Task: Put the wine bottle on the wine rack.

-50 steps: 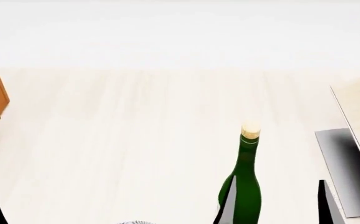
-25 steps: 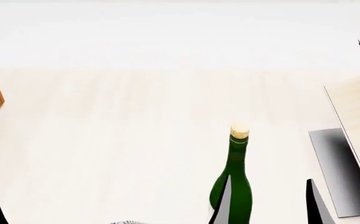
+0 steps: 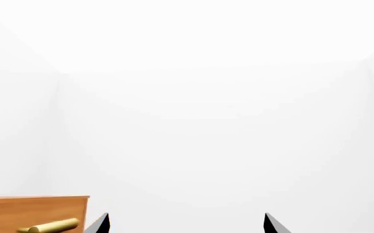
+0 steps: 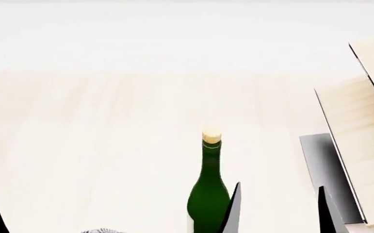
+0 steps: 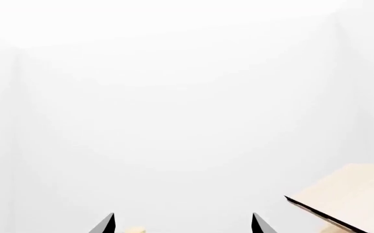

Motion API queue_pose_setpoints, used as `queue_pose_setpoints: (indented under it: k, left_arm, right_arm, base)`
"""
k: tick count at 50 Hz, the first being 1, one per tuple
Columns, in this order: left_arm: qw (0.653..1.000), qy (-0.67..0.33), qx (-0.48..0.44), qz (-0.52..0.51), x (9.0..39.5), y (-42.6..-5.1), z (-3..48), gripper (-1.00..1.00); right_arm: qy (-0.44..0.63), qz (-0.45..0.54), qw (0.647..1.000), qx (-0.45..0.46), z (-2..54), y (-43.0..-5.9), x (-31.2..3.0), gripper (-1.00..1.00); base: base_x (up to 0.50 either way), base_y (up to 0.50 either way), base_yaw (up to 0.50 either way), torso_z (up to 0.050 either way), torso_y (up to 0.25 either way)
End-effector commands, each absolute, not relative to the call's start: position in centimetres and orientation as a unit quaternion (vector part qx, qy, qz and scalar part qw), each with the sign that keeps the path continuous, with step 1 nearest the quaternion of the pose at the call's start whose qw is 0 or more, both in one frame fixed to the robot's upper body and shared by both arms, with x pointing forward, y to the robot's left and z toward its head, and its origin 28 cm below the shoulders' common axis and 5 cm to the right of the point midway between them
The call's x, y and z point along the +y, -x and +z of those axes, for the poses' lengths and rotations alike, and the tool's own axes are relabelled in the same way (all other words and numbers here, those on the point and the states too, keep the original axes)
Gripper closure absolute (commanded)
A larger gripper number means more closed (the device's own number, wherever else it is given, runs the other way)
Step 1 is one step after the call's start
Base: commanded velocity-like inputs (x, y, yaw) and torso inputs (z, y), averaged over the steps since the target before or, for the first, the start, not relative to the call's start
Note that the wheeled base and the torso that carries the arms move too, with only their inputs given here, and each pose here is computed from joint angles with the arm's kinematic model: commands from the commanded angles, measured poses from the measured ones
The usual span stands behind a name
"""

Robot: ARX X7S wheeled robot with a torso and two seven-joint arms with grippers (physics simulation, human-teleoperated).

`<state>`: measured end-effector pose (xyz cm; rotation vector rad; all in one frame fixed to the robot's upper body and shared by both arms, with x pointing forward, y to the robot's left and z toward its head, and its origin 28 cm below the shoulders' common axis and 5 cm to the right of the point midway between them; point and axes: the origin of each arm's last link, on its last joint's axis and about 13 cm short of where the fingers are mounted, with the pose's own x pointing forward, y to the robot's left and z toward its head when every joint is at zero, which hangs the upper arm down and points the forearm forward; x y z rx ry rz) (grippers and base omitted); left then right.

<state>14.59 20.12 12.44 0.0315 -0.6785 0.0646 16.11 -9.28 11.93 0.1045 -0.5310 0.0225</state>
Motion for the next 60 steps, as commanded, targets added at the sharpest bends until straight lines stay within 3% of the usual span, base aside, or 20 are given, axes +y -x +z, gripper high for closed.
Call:
queue_pose_setpoints:
  k: [1, 60]
  left_arm:
    - [0.943, -0.015, -0.332, 0.032, 20.14, -14.63, 12.36, -1.00]
    - [0.942, -0.015, -0.333, 0.031, 20.10, -14.62, 12.36, -1.00]
  right_arm:
    - [-0.052, 0.011, 0.964, -0.262, 11.96, -16.10, -9.28, -1.00]
    - [-0.051, 0.013, 0.964, -0.259, 11.78, -16.14, -9.19, -1.00]
  base:
    - [0.00, -0.14, 0.00, 0.000, 0.000]
    - [0.00, -0.14, 0.00, 0.000, 0.000]
